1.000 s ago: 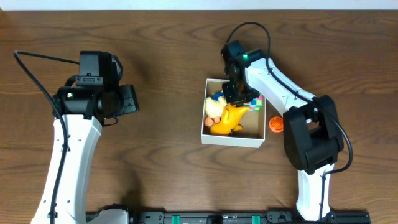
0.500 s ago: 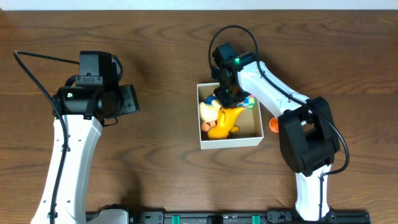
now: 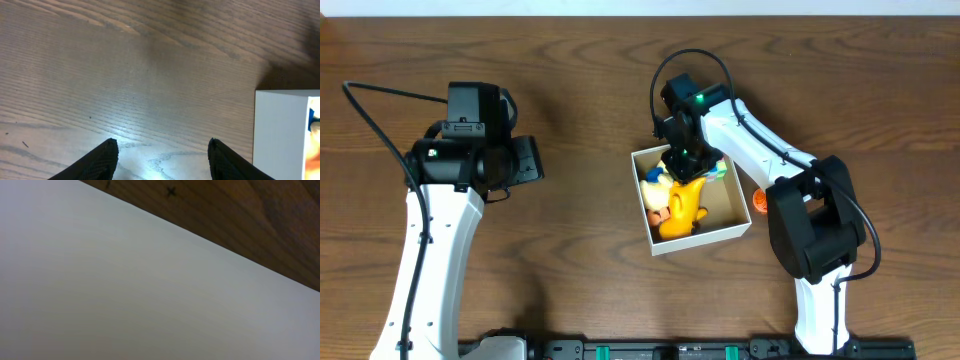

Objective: Pack container

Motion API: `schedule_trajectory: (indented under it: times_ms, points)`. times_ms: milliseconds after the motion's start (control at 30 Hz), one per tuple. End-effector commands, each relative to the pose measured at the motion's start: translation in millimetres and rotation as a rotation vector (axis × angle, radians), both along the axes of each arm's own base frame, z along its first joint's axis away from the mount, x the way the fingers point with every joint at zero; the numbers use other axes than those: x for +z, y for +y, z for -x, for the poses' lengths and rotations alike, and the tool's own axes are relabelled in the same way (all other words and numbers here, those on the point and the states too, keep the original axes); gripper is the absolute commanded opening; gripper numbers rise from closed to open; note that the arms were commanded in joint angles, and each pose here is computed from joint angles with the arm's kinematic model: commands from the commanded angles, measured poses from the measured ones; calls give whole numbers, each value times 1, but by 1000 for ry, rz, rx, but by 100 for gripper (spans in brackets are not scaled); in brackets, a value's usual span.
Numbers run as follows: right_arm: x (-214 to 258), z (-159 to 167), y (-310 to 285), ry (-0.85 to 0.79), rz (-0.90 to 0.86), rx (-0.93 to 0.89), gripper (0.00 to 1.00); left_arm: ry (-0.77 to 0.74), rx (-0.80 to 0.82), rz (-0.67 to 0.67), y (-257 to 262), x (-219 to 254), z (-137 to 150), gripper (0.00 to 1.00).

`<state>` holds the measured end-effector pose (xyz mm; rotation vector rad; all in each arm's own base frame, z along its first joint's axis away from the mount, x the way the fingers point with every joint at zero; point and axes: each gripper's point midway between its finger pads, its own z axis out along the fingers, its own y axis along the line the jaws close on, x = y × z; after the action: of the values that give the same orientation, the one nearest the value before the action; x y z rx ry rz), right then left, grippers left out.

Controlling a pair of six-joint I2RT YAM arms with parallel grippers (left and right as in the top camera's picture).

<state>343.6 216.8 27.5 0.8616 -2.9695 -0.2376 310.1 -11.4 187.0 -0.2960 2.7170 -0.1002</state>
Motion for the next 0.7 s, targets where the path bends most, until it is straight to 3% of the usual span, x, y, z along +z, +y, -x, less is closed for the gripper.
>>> schedule_trajectory:
  times_ms: [0,167,400,667]
  points:
    - [-3,-4,2,-12,15,-12,38,-14,-9,-18,3,6,-2,60]
    - [1,-25,-17,-105,137,-187,39,-14,-9,-18,3,6,-2,60]
    - [7,-41,-27,-133,147,-445,41,-13,-9,-18,3,6,-2,60]
    - [7,-47,-24,-148,129,-538,45,-14,-9,-18,3,6,-2,61]
